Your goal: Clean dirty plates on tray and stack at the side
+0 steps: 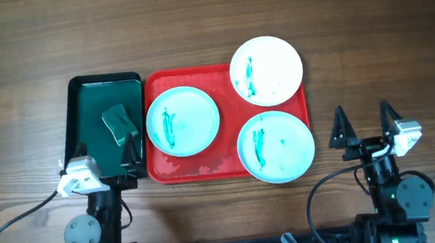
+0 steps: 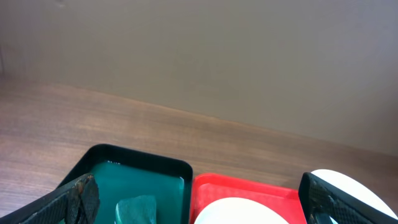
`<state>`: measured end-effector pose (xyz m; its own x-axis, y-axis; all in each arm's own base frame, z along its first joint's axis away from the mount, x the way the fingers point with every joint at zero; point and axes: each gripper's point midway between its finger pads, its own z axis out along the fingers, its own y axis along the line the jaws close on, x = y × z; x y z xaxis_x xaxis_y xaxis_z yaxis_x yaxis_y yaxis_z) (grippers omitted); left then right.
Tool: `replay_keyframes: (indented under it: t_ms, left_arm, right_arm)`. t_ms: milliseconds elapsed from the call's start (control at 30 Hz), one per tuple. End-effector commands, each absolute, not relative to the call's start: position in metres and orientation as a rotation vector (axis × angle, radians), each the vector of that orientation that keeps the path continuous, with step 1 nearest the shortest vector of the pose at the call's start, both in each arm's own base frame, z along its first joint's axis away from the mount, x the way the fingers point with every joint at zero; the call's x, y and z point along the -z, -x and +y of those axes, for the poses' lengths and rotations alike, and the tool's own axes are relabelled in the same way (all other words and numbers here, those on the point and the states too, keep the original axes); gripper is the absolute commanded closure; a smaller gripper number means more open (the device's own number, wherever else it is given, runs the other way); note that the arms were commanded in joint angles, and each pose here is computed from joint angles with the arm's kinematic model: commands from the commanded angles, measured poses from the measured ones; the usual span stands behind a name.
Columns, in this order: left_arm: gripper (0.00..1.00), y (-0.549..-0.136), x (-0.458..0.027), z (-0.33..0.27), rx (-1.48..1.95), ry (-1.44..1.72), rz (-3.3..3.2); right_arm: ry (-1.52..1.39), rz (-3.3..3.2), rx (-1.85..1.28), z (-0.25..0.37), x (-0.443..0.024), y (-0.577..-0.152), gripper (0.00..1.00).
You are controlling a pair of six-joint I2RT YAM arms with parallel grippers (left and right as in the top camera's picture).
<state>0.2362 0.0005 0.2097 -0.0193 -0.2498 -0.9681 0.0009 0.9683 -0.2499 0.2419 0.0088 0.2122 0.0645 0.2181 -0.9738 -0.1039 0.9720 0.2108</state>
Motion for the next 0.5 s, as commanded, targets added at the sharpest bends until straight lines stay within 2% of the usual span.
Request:
replay_keyframes:
  t_ms: [0,467]
  left_arm:
    - [0.00,-0.232,-0.221,0.000,0.192,0.176,1.595]
    - [0.00,-0.238,-0.240,0.000,0.184,0.203,1.779]
  right_arm:
    - [0.006,1.437,-0.291,0.025,-0.233,-0.236,0.00]
    - [0.052,1.488,-0.302,0.032,-0.249,-0.237,0.00]
